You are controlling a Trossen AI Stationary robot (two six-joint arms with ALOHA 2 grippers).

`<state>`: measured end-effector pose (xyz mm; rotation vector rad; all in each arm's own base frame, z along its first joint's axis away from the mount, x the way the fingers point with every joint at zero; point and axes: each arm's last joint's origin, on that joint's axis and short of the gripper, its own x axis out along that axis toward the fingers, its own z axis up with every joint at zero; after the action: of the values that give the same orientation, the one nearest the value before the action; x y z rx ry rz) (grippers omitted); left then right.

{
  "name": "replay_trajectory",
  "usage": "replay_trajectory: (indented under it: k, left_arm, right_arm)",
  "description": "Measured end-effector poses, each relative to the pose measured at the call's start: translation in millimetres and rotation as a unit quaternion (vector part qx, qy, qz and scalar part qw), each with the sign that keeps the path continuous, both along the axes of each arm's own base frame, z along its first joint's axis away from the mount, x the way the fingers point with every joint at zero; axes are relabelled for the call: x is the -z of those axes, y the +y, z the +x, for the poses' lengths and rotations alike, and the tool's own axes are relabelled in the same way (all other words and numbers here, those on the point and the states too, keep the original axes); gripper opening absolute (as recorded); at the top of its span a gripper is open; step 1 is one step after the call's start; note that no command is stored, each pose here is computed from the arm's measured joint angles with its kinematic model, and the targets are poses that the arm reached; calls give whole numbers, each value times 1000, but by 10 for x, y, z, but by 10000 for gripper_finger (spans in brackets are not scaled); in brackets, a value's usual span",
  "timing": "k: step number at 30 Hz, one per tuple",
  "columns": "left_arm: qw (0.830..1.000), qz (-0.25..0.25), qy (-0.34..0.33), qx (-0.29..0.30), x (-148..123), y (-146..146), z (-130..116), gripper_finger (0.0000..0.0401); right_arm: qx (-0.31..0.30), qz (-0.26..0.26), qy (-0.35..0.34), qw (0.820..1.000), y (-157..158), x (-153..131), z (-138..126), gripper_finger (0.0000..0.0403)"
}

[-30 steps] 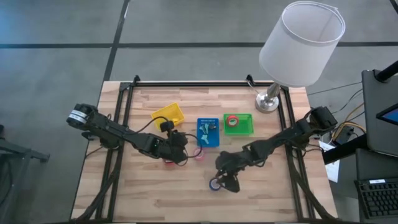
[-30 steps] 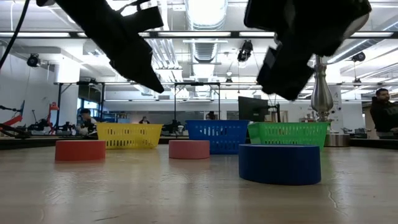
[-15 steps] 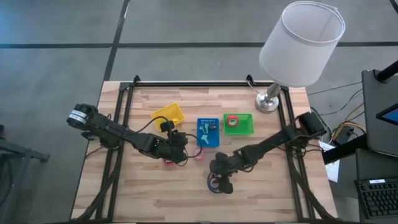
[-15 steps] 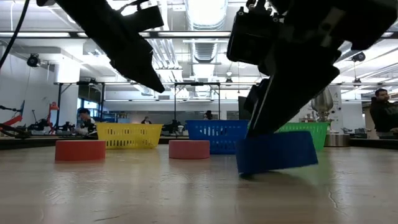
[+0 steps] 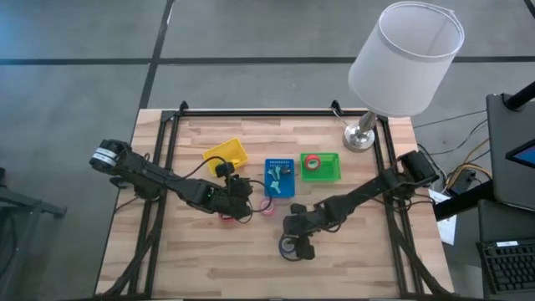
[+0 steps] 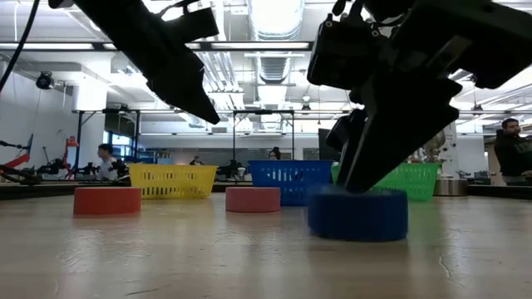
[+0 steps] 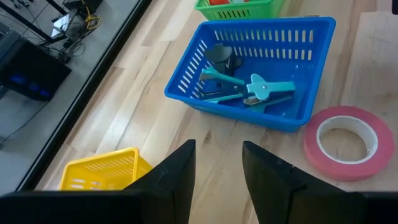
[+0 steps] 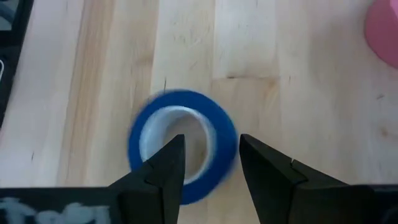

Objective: Pick and place Stapler, Stapler remover, tape
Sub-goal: Put the blue tape into the green basket

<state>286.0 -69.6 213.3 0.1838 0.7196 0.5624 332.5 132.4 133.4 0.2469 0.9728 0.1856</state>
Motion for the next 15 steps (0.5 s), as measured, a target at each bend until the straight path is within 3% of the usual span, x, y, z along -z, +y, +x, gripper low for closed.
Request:
replay_trajectory:
  k: [8,15]
  left_arm:
    - [1000,0,0,0,0,0,0,135]
    - [1000,0,0,0,0,-1,-1,135]
  right_arm:
    - [-32,-25,-2,999,4,91,9,137]
    - [-44,-35,-6,998,-4,98,19,62]
